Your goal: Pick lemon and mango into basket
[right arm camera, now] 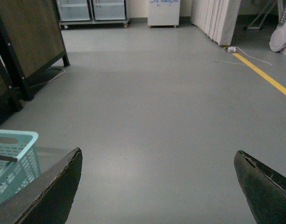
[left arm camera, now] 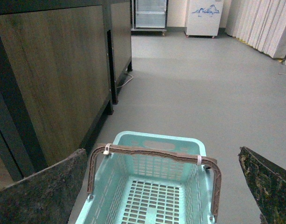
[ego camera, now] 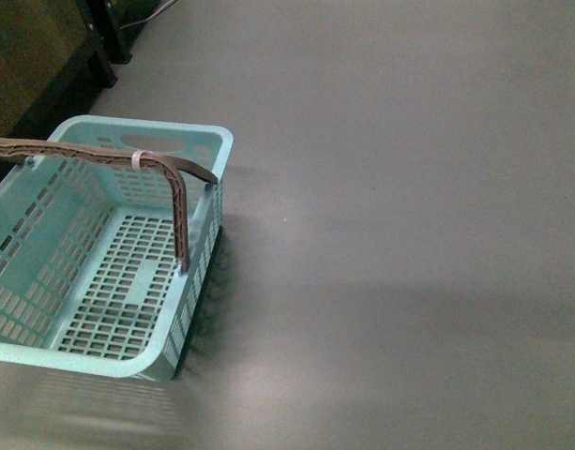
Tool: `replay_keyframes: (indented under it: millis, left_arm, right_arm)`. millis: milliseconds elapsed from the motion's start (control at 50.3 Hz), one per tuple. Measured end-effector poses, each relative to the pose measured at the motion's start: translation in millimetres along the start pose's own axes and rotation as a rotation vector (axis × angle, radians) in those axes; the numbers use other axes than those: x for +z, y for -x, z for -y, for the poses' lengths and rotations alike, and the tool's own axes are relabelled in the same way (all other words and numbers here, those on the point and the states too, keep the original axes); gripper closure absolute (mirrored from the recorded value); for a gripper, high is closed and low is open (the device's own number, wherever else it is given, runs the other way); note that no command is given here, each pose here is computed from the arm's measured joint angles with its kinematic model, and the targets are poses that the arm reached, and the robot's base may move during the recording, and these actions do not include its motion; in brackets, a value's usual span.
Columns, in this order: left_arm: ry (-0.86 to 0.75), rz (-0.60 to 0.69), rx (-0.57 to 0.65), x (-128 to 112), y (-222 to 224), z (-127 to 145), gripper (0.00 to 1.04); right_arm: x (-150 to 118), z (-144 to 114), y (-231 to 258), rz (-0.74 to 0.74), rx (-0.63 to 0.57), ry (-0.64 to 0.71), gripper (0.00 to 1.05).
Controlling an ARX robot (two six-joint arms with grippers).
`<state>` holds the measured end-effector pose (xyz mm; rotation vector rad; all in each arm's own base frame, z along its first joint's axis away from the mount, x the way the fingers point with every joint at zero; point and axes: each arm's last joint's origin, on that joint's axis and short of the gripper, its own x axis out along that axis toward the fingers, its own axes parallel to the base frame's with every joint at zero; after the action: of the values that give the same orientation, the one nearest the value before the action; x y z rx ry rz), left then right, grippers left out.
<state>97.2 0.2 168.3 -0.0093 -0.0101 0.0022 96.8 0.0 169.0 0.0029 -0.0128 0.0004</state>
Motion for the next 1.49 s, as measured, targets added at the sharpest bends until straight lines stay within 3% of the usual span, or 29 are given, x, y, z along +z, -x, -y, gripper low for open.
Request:
replay_keyframes:
  millis: [358, 477, 696, 815, 934, 1054, 1213, 1491]
  left_arm:
    - [0.0, 0.0, 0.0, 0.0, 0.0, 0.0, 0.07]
    - [0.291, -0.377, 0.104, -2.5, -9.1, 2.6, 0.07]
    - [0.737, -0.395, 0.203, 6.6, -77.1, -4.5, 0.07]
    - [0.892, -0.444, 0.295, -10.8, -112.4, -7.0, 0.07]
    - [1.06, -0.541, 0.45, -51.2, -150.2, -5.3, 0.07]
    - [1.149, -0.6, 0.532, -80.6, -184.7, 1.4, 0.07]
    - [1.203, -0.61, 0.569, -100.1, -224.3, 7.1, 0.07]
    - [1.247, -0.588, 0.546, -111.7, -286.1, 11.8, 0.07]
  right_arm:
    - [0.0, 0.0, 0.0, 0.0, 0.0, 0.0, 0.09]
    - [0.0, 0.0, 0.0, 0.0, 0.0, 0.0, 0.09]
    - [0.0, 0.0, 0.0, 0.0, 0.0, 0.0, 0.09]
    - [0.0, 0.0, 0.0, 0.0, 0.0, 0.0, 0.09]
    - [0.0, 0.0, 0.0, 0.0, 0.0, 0.0, 0.09]
    - [0.0, 0.0, 0.0, 0.0, 0.0, 0.0, 0.09]
    - [0.0, 0.0, 0.0, 0.0, 0.0, 0.0, 0.09]
    - [0.0, 0.0, 0.0, 0.0, 0.0, 0.0, 0.09]
